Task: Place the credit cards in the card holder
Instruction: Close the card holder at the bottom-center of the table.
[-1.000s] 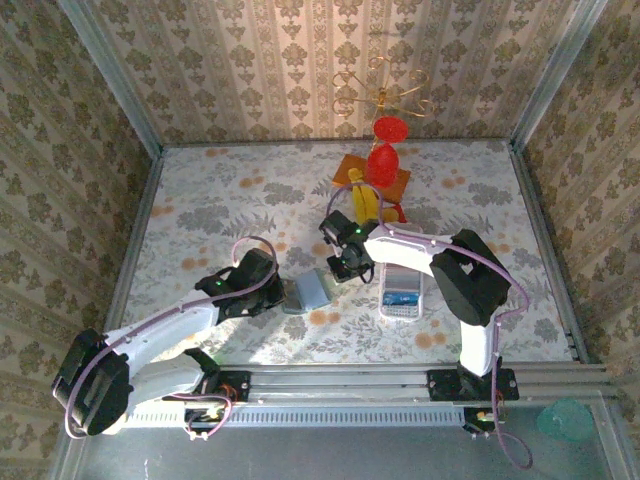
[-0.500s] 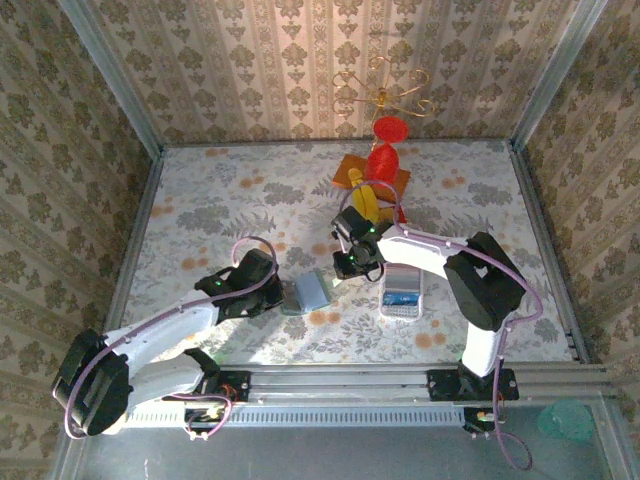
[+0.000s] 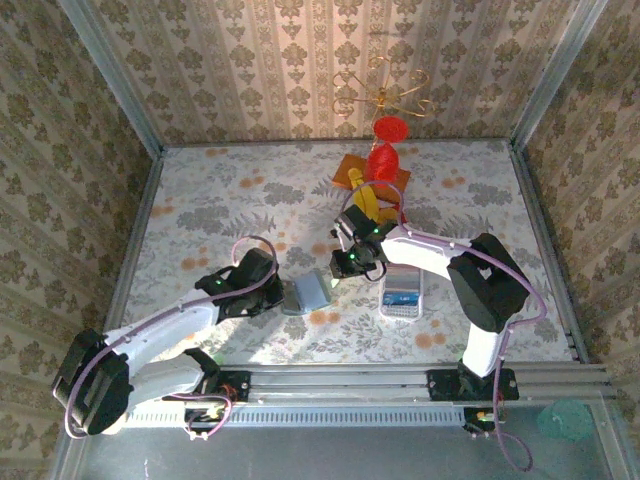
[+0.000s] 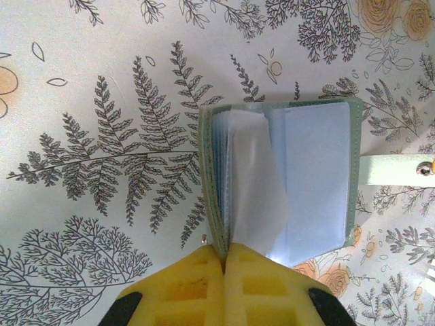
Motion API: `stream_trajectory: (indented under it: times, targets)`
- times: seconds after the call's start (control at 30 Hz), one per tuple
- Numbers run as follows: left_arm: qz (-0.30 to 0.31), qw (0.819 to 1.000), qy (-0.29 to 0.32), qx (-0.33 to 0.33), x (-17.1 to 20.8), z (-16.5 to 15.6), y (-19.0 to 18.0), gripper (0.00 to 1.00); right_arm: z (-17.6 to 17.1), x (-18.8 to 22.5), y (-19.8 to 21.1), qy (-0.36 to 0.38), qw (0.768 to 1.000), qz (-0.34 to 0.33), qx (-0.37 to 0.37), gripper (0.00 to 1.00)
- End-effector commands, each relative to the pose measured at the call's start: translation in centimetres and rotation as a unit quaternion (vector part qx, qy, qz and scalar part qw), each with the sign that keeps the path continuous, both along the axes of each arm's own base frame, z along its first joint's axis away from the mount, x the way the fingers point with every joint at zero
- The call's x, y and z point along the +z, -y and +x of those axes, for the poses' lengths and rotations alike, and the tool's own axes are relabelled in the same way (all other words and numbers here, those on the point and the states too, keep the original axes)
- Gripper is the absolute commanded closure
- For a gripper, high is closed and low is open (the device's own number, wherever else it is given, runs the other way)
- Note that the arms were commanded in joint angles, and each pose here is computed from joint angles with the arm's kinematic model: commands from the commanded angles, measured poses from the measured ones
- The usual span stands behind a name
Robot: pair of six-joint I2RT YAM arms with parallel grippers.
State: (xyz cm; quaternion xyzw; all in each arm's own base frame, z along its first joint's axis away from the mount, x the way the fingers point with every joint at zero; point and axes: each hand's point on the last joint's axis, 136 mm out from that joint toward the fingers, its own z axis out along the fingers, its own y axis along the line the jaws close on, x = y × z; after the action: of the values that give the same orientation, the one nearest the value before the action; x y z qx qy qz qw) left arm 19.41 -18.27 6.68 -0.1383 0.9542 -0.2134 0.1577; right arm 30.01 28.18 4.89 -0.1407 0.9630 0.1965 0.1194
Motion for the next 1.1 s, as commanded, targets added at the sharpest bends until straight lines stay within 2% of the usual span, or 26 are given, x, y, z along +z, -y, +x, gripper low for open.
stream_trajectory:
  times: [0.0, 0.07, 0.27, 0.4, 0.5, 0.63, 0.73, 0.83, 0.97, 1.07]
  targets:
    - [0.007, 1.000, 0.000, -0.010, 0.4, 0.2, 0.0, 1.00, -0.4, 0.5, -0.3, -0.006, 1.000, 0.015, 0.002, 0.81]
    - [0.007, 1.000, 0.001, -0.011, 0.5, 0.2, 0.1, 1.00, -0.4, 0.6, -0.5, -0.006, 1.000, 0.022, 0.005, 0.83]
    - [0.004, 1.000, 0.004, -0.012, 0.8, 0.5, 0.4, 1.00, -0.9, 0.8, -1.0, -0.017, 0.999, 0.039, 0.013, 0.83]
    - [0.003, 1.000, 0.002, -0.015, 0.8, 0.6, 0.6, 1.00, -1.1, 0.8, -1.1, -0.020, 0.999, 0.045, 0.018, 0.89]
    - [0.000, 1.000, 0.002, -0.015, 0.9, 0.8, 0.9, 1.00, -1.3, 0.7, -1.1, -0.021, 0.999, 0.046, 0.019, 0.99]
    - [-0.015, 1.000, 0.010, -0.024, 1.8, 1.2, 2.0, 1.00, -1.3, 0.9, -1.0, -0.019, 0.998, 0.049, 0.017, 1.00]
    - [-0.032, 0.999, 0.018, -0.032, 2.7, 1.7, 3.3, 0.95, -1.4, 1.0, -1.1, -0.018, 0.998, 0.052, 0.016, 1.00]
    - [-0.044, 0.998, 0.021, -0.044, 3.4, 2.0, 4.6, 0.85, -1.4, 1.0, -0.9, -0.018, 0.998, 0.053, 0.012, 1.00]
    - [-0.064, 0.996, 0.017, -0.058, 3.0, 2.1, 6.9, 0.75, -1.3, 1.1, -0.9, -0.017, 0.998, 0.056, 0.009, 1.00]
    - [-0.072, 0.995, 0.003, -0.066, 2.1, 2.2, 8.5, 0.72, -1.4, 1.1, -0.6, -0.019, 0.998, 0.057, 0.005, 1.00]
